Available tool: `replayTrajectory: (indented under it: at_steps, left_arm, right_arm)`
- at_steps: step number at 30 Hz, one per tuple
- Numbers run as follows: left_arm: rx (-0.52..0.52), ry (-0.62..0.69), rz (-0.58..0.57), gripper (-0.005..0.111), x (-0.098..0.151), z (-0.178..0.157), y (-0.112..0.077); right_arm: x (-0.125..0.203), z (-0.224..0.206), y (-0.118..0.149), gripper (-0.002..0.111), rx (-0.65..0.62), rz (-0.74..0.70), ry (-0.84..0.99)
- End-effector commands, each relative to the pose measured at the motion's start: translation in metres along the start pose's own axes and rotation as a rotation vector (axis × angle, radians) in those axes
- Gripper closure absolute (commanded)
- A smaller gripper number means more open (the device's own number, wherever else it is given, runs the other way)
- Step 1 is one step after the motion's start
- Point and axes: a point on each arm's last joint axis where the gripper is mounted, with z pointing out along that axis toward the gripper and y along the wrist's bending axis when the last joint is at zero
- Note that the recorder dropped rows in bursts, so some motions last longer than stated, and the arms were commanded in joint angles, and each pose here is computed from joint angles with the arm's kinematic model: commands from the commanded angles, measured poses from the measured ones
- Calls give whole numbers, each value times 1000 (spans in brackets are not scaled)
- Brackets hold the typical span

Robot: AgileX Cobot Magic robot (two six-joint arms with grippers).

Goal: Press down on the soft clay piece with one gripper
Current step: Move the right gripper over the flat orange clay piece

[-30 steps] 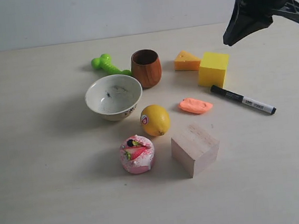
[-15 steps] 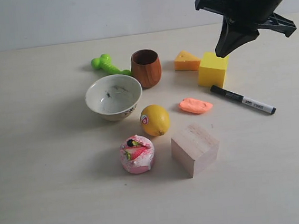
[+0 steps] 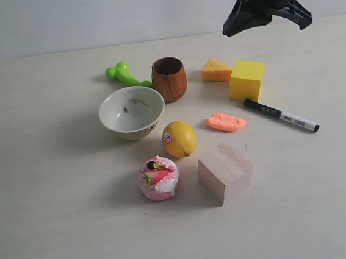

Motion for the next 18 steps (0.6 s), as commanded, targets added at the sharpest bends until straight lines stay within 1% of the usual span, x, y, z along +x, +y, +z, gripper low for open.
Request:
replayTrajectory:
  at_steps: [1,3,5,10,14,18]
  left_arm:
    - [-1,-16,-3,107,-2,-1,0]
    - [-1,-16,-3,107,-2,-1,0]
    - [-1,-16,-3,107,-2,-1,0]
    - [-1,-16,-3,107,-2,-1,0]
    - [-1,-16,-3,107,-2,-1,0]
    - [-1,-16,-3,107,-2,-1,0]
  right_arm:
    - [-9,-3,11,108,-105,23,-96]
    - [-9,-2,13,108,-134,49,-88]
    - [-7,2,12,108,-128,49,-56]
    - [-3,18,8,108,-59,41,62]
    - [2,36,21,108,76,16,76]
    - [3,46,33,108,255,-19,59]
